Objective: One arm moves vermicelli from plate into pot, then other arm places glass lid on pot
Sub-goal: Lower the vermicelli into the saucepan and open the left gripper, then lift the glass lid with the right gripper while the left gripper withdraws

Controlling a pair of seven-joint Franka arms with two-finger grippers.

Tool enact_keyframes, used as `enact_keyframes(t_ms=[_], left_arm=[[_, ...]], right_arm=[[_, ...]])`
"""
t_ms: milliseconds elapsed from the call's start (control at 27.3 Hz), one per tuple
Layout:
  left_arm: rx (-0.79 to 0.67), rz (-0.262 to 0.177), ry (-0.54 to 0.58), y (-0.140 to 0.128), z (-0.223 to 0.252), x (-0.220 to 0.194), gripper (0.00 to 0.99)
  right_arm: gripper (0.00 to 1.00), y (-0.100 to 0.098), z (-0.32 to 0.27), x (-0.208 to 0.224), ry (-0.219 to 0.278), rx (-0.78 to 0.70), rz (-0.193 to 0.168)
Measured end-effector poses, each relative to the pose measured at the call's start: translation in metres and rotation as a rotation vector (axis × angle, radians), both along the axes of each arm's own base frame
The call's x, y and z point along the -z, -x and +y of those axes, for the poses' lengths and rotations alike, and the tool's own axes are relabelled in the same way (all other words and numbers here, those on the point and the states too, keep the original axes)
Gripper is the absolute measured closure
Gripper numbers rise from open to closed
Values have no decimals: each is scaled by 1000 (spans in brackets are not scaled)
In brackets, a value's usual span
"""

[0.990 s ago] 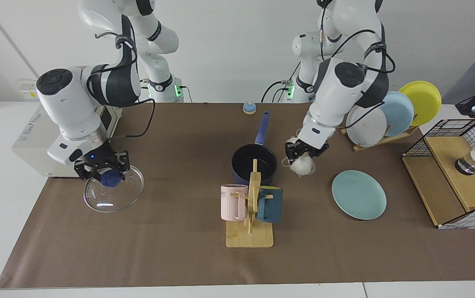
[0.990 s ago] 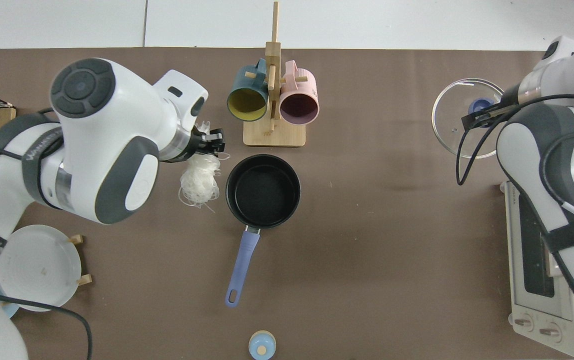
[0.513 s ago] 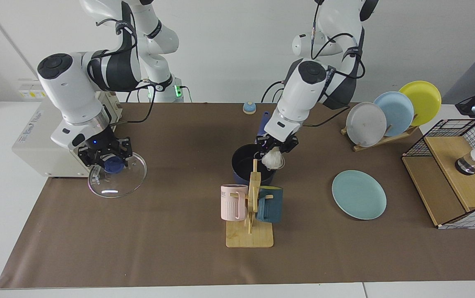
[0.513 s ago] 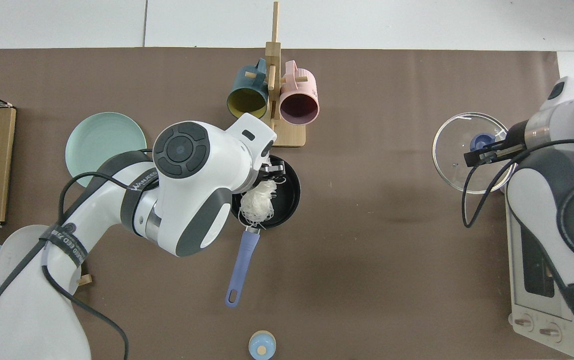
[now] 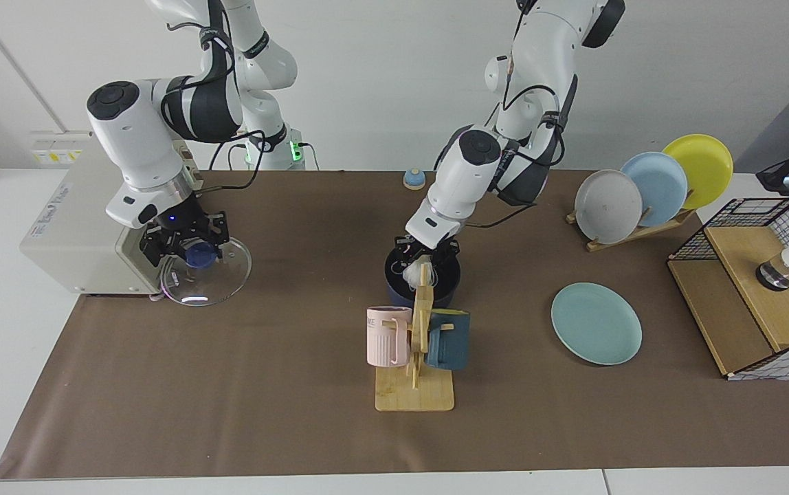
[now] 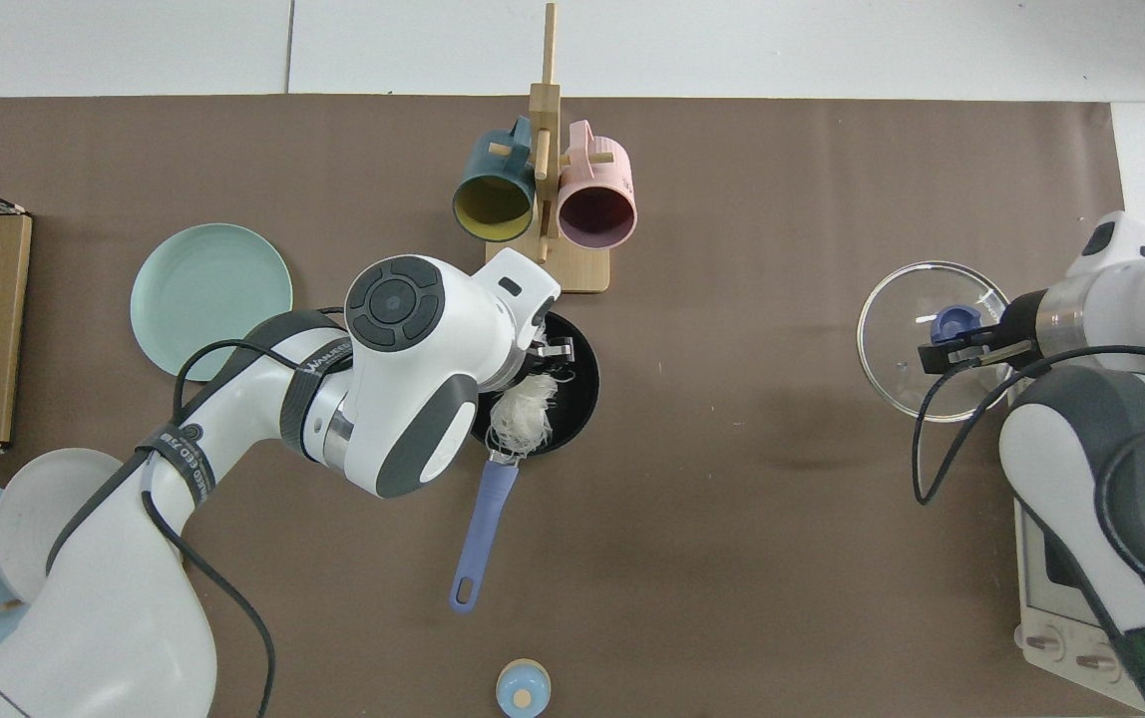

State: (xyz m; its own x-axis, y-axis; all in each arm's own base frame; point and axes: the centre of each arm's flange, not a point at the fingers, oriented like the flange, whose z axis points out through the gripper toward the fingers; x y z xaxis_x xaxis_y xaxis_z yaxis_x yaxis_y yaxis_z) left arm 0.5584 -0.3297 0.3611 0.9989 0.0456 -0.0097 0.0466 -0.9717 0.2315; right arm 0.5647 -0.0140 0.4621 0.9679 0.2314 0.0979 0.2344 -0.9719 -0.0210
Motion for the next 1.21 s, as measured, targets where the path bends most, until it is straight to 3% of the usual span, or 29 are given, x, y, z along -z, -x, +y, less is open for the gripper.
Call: enact_keyframes(t_ms=[403, 550, 587, 660, 733, 807, 1210], left_arm=[[2, 23, -9, 3, 3, 14, 559], [-38, 32, -9, 3, 3, 14, 370], [-47, 31, -8, 2, 3, 13, 269], [-60, 27, -5, 0, 5, 9, 194], [-70, 21, -7, -4, 9, 1, 40], [-75, 18, -26, -9, 18, -9, 0], [-122, -19, -127, -25, 96, -97, 0]], right_arm=[[414, 0, 1, 0, 0, -1, 0], [414, 0, 1, 0, -1, -1, 0], [414, 0, 1, 0, -1, -1, 0], [414, 0, 1, 0, -1, -1, 0], [414, 0, 1, 0, -1, -1, 0], [414, 0, 1, 0, -1, -2, 0], [414, -1, 29, -3, -33, 22, -4]])
